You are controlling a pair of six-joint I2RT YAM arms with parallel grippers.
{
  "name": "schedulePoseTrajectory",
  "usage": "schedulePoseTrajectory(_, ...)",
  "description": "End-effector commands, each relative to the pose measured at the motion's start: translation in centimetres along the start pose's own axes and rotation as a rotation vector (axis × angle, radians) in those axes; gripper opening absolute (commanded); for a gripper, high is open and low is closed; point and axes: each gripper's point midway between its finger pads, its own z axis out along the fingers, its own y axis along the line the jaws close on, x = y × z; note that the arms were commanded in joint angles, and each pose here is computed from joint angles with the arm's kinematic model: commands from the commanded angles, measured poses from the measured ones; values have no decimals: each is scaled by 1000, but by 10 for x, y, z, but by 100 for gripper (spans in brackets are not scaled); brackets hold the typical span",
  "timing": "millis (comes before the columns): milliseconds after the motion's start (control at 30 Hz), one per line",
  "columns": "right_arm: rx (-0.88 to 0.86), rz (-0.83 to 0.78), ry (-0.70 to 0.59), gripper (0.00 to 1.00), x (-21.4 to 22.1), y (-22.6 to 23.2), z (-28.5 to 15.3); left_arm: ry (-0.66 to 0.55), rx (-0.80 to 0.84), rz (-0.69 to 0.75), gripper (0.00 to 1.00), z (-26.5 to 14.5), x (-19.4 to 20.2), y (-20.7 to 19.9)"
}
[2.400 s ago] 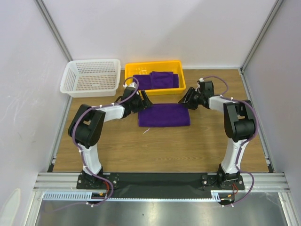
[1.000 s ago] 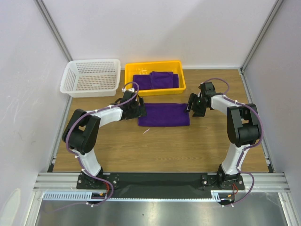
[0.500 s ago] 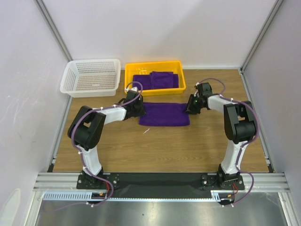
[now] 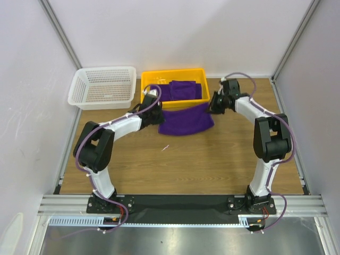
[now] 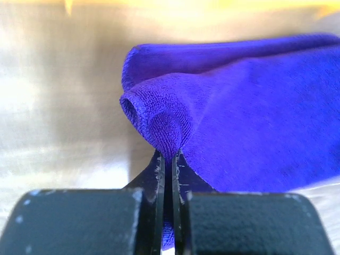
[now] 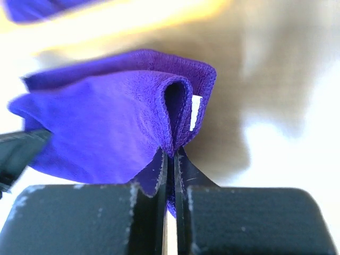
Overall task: Fold and stack the towels
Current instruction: Fold the towel, then neatly place the folded towel into the bin
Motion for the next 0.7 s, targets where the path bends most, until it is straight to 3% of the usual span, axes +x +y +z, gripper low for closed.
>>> schedulePoseTrajectory(0, -133, -87, -209, 0, -74, 65, -52, -206, 78, 42, 0, -47, -90, -41)
schedulePoseTrajectory(267, -177, -120, -330, 0, -156, 98, -57, -348, 95, 18, 0, -69, -190, -41)
schedulePoseTrajectory(433, -176, -116, -357, 0, -192, 99, -43, -398, 110, -4, 0, -56, -233, -25)
schedulePoseTrajectory(667, -225, -119, -377, 0, -220, 96, -13, -402, 109, -12, 0, -15, -265, -19)
